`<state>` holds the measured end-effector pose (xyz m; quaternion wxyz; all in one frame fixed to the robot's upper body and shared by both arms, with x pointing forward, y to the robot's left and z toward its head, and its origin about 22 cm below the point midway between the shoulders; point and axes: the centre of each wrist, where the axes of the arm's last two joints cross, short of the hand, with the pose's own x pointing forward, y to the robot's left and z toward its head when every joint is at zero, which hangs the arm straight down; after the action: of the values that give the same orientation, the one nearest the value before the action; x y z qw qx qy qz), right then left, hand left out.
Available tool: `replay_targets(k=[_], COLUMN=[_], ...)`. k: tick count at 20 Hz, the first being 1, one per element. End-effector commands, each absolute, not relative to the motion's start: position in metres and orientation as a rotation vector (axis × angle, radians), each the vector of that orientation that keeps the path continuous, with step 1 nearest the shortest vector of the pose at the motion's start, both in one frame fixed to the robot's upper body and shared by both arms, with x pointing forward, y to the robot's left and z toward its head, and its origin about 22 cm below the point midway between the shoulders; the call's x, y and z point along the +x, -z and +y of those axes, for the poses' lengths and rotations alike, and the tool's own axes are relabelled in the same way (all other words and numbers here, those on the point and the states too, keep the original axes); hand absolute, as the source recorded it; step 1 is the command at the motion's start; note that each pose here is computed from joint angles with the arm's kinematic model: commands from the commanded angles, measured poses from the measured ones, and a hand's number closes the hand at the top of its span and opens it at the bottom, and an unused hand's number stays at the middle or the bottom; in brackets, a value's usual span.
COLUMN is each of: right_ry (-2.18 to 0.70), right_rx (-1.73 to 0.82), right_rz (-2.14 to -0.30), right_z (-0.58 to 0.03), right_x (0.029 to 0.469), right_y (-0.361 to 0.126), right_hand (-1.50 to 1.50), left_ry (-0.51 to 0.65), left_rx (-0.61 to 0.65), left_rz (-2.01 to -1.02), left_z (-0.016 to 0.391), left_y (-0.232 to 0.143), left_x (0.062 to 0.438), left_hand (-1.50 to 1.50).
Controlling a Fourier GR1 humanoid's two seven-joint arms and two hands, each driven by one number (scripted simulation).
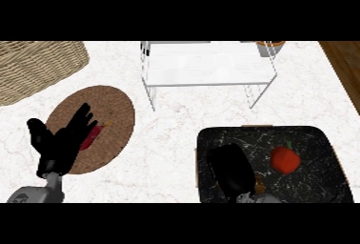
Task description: Pick the sweet potato from the tray and place it in the tiered shelf
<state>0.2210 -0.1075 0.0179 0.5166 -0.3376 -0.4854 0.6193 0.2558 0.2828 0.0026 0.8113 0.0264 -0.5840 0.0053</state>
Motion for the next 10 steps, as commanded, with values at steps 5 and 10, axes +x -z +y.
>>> replay_targets(k=[5,10], right_ry=[-1.061,-0.917], right_rx=[-0.47,-0.573], right_rz=[-1.333,-1.565], right_z=[-0.04,-0.017], right_x=[0.219,0.217], right_y=[-0.058,-0.135], right_hand=[1.5,1.5], left_ry=[-0.017,-0.024], left_rx=[0.067,0.084], left_rz=[-1.139,-1.125], left_z=[0.277,0.291], left_y=[0.011,0.024], left_x=[0.256,0.252], left_hand=[0.0,0.0])
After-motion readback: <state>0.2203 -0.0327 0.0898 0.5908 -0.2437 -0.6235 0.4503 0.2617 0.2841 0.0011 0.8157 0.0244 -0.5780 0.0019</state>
